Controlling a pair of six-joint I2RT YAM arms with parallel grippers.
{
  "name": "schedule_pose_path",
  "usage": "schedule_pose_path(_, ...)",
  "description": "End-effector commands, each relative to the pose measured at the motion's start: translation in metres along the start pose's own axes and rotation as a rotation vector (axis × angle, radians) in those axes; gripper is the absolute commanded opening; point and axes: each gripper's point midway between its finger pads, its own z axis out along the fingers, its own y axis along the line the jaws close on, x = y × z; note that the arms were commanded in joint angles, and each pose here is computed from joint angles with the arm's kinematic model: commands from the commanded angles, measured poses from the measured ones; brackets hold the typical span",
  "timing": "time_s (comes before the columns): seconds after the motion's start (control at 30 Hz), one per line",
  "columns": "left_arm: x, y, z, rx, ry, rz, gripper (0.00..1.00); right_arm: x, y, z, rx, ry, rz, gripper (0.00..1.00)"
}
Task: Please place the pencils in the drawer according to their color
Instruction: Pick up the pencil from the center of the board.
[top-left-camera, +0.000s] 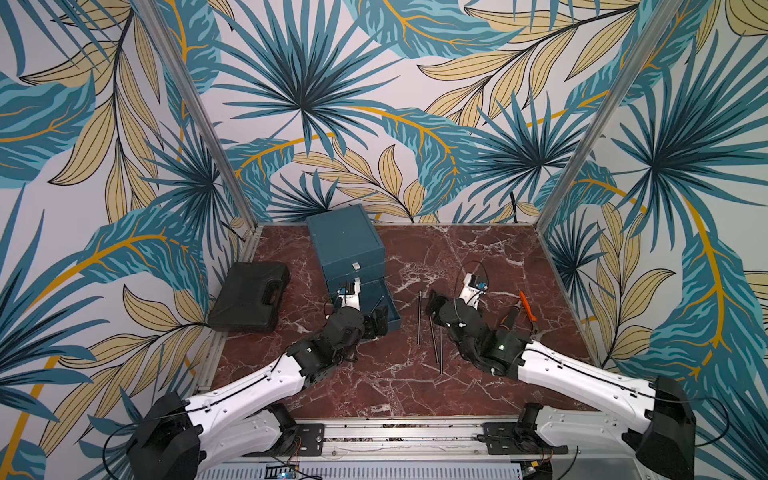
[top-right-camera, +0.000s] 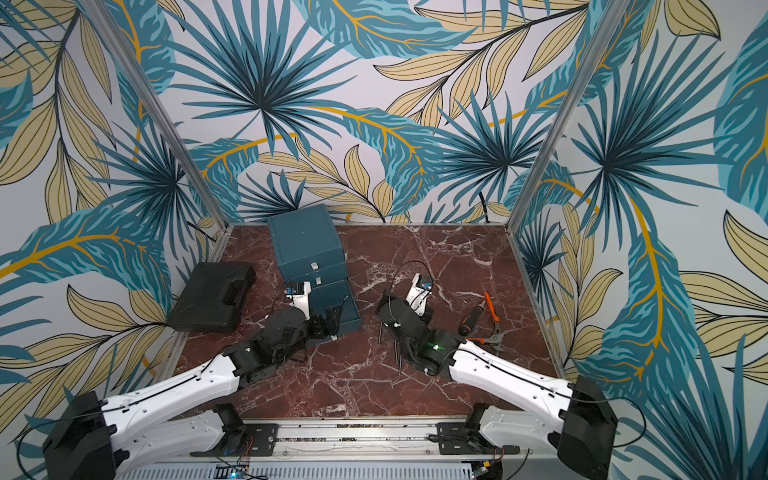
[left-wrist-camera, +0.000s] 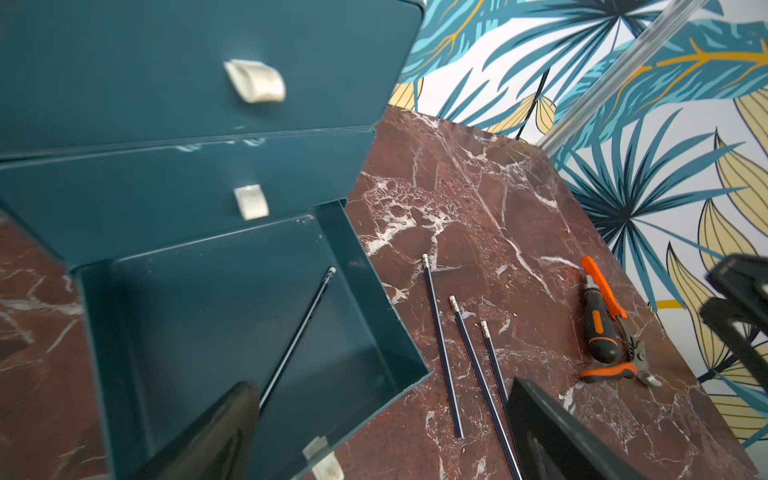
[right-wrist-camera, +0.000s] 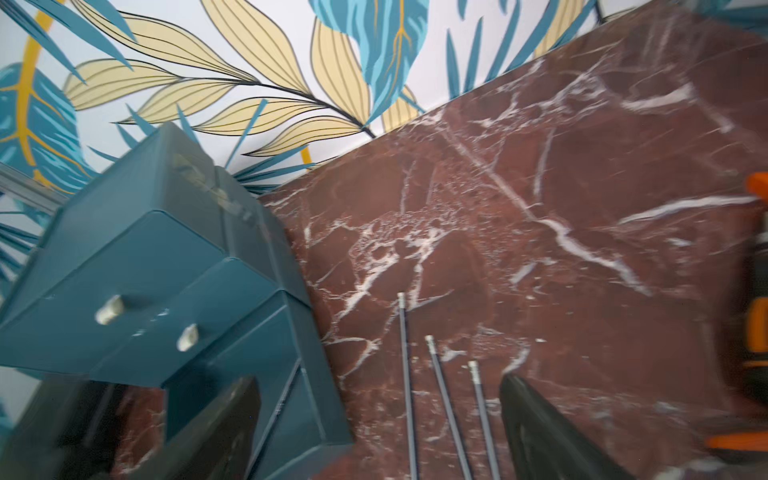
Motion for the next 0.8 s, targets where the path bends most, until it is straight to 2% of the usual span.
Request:
schedule_pose_path(0.0,-0.009,-0.017,0.009,-0.007,-0.004,0.038,0.97,-0.009,-0.048,-0.012,0.129,-0.082,-0.047,0.99)
schedule_pose_path(0.2,0.003,-0.034,0.032,-0.043,0.083,0.091,0.95,-0.028,-0.102,-0.039,0.21,-0.2,0.024,1.0)
schedule_pose_path(0.4,0.021,-0.046,0.053,-0.08,0.183,0.154,0.89,-0.033,-0.129,-0.054,0.226,-0.243,0.04,0.99)
schedule_pose_path(0.77,0.06,-0.049,0.082,-0.154,0.37,0.272,0.75,-0.031,-0.137,-0.056,0.26,-0.226,-0.019,0.99)
